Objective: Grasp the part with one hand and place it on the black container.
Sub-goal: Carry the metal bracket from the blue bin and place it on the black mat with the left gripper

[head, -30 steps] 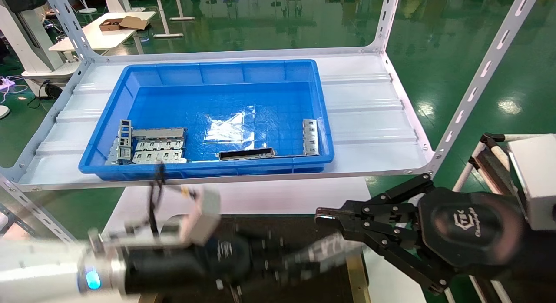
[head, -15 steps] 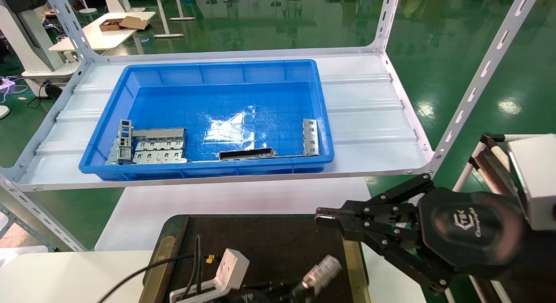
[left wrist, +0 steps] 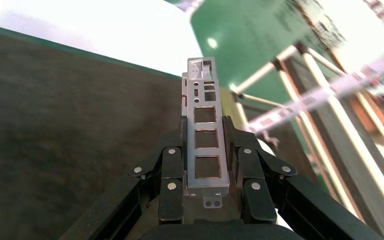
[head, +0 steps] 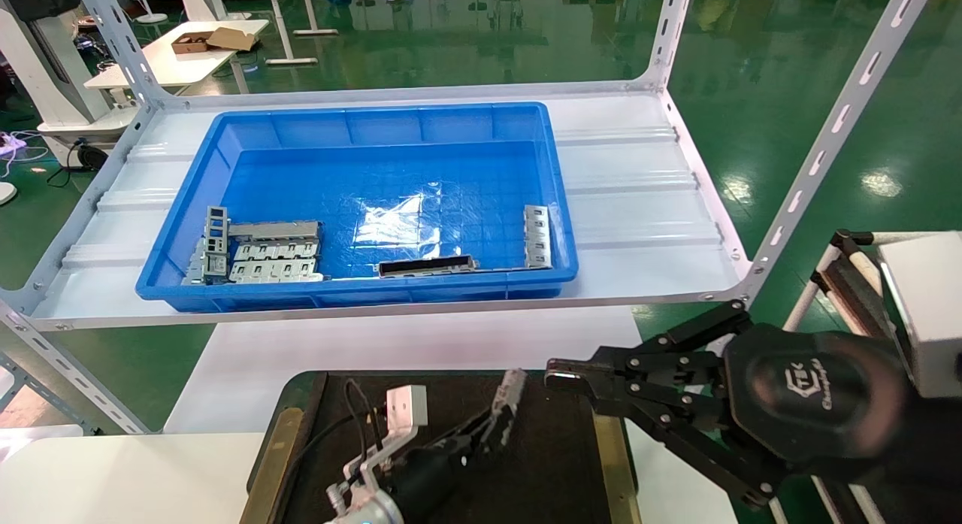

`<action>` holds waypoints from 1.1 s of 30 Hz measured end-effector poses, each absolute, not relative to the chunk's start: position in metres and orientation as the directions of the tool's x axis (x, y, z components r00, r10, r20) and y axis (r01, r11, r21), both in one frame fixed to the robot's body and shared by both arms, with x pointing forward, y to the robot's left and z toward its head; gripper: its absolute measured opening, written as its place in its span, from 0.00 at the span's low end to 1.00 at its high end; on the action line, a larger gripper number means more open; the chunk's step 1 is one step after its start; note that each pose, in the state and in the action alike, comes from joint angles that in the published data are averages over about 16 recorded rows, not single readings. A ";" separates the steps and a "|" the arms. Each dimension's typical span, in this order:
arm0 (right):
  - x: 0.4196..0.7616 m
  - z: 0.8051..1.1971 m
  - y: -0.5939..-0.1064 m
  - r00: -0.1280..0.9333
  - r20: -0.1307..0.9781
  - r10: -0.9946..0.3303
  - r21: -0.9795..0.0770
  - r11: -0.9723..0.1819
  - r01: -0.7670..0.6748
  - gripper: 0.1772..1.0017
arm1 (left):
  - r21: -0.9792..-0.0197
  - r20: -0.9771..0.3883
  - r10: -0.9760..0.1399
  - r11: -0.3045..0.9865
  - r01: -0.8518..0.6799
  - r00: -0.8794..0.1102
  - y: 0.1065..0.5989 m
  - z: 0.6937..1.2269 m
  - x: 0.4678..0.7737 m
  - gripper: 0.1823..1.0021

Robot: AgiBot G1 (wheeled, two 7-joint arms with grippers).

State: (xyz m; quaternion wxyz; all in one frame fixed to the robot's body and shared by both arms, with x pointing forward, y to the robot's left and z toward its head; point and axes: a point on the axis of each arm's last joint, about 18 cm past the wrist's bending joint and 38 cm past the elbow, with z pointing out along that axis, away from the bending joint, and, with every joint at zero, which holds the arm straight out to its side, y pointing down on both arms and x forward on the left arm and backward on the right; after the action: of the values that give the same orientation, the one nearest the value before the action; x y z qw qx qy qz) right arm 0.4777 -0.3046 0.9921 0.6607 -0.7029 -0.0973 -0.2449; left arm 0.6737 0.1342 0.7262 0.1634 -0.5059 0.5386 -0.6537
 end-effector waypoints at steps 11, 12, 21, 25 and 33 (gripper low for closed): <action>0.478 0.992 -0.305 0.861 0.473 -0.187 -0.881 -0.108 0.460 0.02 | -0.829 0.539 -0.783 -0.429 -0.358 -0.311 0.126 0.712 0.698 0.17; 0.478 0.992 -0.305 0.861 0.473 -0.187 -0.881 -0.108 0.460 0.02 | -0.827 0.541 -0.784 -0.430 -0.362 -0.304 0.126 0.711 0.699 0.17; 0.478 0.992 -0.305 0.861 0.473 -0.187 -0.881 -0.108 0.460 0.02 | -0.813 0.553 -0.788 -0.438 -0.383 -0.272 0.120 0.701 0.700 0.17; 0.478 0.992 -0.305 0.861 0.473 -0.187 -0.881 -0.108 0.460 0.02 | -0.810 0.556 -0.788 -0.441 -0.387 -0.265 0.117 0.698 0.699 0.17; 0.478 0.992 -0.305 0.861 0.473 -0.187 -0.881 -0.108 0.460 0.02 | -0.802 0.564 -0.788 -0.449 -0.394 -0.247 0.113 0.693 0.698 0.17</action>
State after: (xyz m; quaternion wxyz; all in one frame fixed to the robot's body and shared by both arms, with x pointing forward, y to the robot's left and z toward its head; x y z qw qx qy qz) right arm 0.4777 -0.3046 0.9921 0.6607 -0.7029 -0.0973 -0.2449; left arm 0.6976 0.1128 0.6931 0.1609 -0.5920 0.4994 -0.6117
